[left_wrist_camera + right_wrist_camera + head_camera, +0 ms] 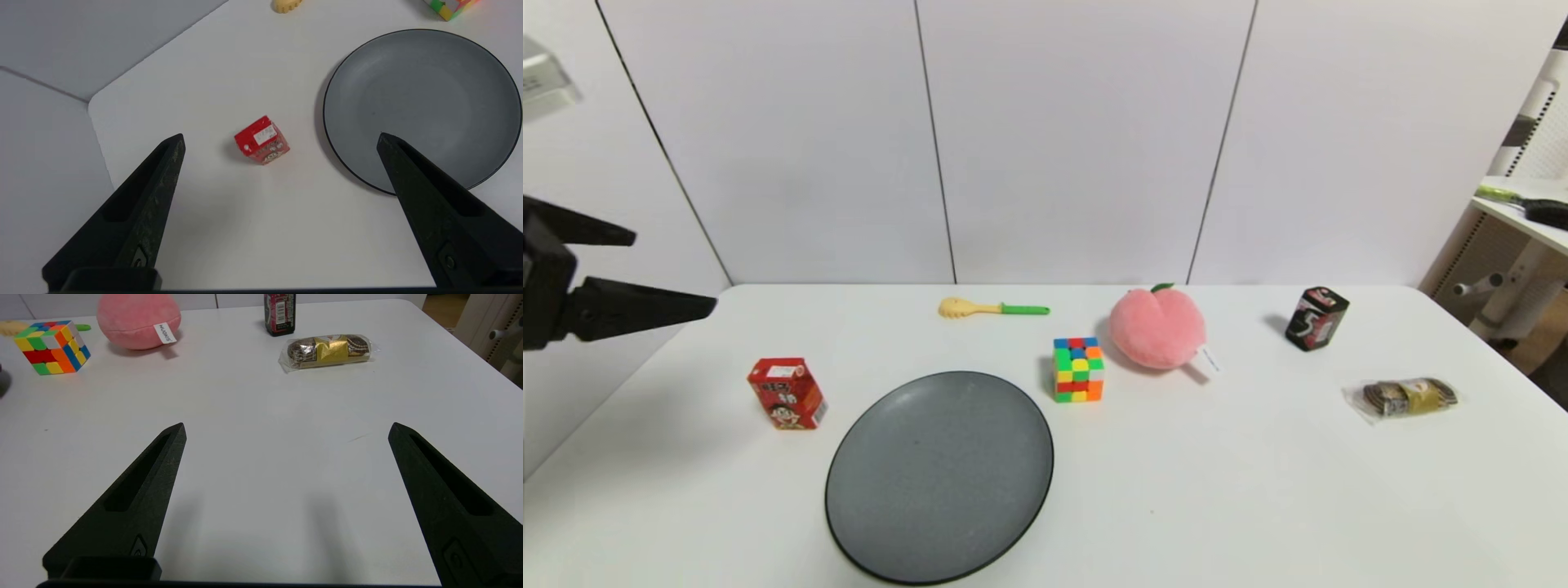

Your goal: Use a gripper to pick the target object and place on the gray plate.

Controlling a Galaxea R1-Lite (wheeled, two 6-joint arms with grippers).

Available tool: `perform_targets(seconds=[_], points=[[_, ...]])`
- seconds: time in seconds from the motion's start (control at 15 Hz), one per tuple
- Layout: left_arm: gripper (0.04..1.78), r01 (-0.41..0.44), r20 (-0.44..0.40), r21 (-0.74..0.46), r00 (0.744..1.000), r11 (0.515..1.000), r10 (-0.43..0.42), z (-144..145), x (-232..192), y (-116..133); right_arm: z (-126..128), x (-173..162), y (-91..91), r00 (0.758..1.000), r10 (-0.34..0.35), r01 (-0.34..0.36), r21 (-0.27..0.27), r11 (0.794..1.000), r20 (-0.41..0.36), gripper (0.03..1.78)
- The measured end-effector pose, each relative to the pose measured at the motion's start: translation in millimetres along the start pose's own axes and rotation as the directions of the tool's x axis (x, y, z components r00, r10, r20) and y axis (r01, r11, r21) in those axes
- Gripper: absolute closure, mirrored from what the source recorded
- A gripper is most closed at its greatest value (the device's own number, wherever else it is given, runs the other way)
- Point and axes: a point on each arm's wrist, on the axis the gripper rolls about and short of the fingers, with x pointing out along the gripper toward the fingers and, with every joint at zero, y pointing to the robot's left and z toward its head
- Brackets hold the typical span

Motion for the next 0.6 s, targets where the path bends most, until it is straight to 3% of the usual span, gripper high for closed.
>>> perform_targets(seconds=[0.33,0.6], points=[[0.13,0.177,-0.036,0.203,0.984,0.963,-0.174,31.1,82.3,31.0,0.0,0.0,0.0,1.0,0.0,0.0,0.0,1.0,0.0,0.1],[0.13,0.312,0.023,0.296,0.943,0.903,-0.333,51.3,157.4,38.1,0.0,0.0,0.0,1.0,0.0,0.0,0.0,1.0,0.0,0.1]])
